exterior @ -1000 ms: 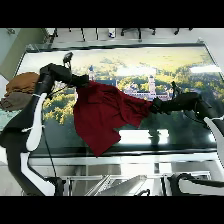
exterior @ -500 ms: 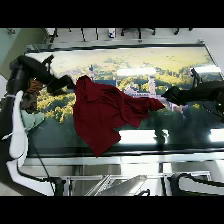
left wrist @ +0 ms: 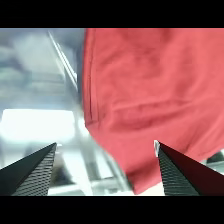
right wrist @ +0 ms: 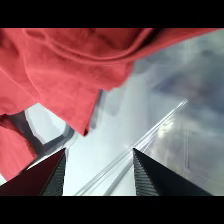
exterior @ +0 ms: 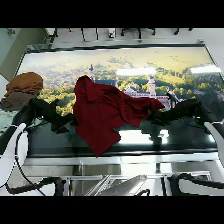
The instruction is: Fold the shirts.
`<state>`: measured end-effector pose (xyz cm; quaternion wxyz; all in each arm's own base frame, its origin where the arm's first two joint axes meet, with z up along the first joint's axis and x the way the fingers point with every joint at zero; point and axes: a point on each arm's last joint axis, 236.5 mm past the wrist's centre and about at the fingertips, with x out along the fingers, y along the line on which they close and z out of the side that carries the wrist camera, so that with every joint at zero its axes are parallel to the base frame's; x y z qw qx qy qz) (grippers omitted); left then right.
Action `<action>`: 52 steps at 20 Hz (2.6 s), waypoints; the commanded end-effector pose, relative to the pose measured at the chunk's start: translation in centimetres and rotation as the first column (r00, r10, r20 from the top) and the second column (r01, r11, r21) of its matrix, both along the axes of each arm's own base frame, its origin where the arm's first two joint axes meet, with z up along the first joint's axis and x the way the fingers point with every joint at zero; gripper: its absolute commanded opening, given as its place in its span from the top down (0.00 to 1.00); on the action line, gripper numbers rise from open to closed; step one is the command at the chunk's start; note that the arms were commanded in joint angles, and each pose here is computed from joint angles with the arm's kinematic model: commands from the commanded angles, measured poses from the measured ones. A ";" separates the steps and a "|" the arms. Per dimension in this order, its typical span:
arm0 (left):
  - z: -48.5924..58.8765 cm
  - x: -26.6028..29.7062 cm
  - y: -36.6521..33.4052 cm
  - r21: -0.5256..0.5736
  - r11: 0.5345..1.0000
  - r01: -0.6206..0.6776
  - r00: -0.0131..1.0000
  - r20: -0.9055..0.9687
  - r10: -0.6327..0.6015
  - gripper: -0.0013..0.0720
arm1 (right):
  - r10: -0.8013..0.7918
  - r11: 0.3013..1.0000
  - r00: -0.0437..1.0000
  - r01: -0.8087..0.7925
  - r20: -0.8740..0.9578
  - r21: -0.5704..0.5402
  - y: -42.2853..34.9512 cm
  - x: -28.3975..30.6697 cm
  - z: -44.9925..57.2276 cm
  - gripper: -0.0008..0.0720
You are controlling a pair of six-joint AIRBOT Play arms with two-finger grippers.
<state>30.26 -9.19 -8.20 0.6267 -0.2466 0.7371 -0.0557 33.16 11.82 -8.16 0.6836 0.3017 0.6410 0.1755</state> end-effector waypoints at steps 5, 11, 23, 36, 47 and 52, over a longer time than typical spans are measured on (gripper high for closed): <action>-3.7 2.1 -4.0 -0.096 0.995 0.021 1.000 -0.005 -0.021 0.31 | -0.002 1.000 0.999 0.002 -0.035 0.011 3.3 -0.2 -3.1 0.35; -1.1 4.3 -5.5 -0.119 0.985 0.125 0.992 0.034 -0.121 0.97 | -0.010 1.000 0.999 0.011 0.047 -0.021 5.0 1.9 -3.2 0.52; -1.3 1.9 -2.5 -0.017 0.971 0.238 0.970 -0.054 -0.239 0.97 | -0.308 0.931 0.622 0.354 0.720 0.092 -7.3 26.6 23.0 0.96; -0.8 2.3 1.2 -0.030 0.990 0.138 0.987 -0.082 -0.140 0.97 | -0.035 0.998 0.968 0.047 0.249 -0.040 -13.3 15.9 9.7 0.37; -0.8 2.5 1.5 -0.042 0.983 0.179 0.982 -0.051 -0.181 0.97 | -0.333 0.940 0.937 0.339 -0.103 0.047 -6.0 -0.4 1.4 0.37; -0.8 2.3 0.8 -0.042 0.979 0.201 0.978 -0.051 -0.203 0.97 | -0.505 0.858 0.857 0.511 -0.104 0.046 -5.5 2.9 -1.0 0.37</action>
